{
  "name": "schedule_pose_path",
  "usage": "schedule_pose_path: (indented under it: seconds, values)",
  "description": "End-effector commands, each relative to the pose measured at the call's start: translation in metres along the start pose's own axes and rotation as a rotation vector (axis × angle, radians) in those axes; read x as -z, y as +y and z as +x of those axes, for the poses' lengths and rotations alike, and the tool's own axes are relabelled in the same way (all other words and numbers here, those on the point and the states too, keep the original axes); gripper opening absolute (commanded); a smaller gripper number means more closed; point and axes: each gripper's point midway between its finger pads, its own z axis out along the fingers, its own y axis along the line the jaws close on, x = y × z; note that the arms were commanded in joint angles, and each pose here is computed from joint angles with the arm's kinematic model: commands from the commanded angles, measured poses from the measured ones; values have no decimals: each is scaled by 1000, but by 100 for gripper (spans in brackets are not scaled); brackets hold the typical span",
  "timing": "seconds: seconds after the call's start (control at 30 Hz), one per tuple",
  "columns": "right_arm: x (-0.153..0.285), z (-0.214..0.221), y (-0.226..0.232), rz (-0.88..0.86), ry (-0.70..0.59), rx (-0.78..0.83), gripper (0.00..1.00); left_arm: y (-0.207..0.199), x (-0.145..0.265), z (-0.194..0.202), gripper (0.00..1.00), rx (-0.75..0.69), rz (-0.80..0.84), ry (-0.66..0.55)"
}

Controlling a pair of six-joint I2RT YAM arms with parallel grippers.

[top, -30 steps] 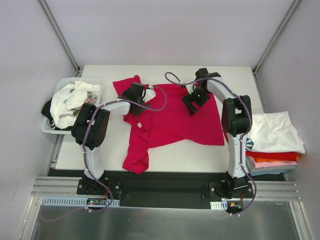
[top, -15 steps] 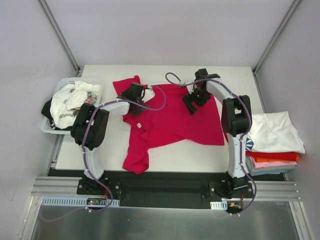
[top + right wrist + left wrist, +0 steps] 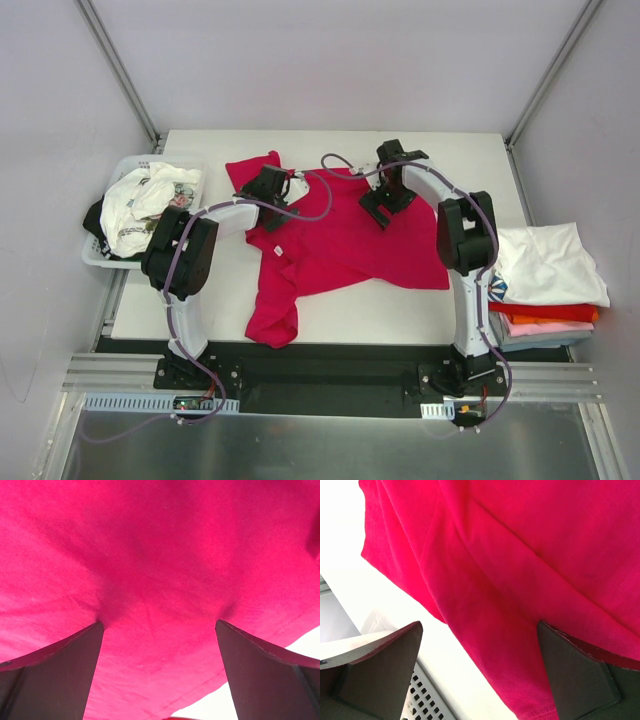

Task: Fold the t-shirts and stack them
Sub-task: Flatten out the tshirt

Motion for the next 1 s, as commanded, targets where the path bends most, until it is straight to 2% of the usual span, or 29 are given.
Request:
schedule_pose_path:
  seconds: [0.0, 0.3, 0.97]
  values:
    - [4, 1, -10, 90, 28, 6, 100, 8, 11, 10, 99, 4, -8, 30]
    - [4, -2, -9, 61, 27, 8, 100, 17, 9, 10, 99, 10, -20, 31]
    - [2, 4, -24, 90, 44, -29, 100, 73, 2, 22, 99, 21, -114, 61]
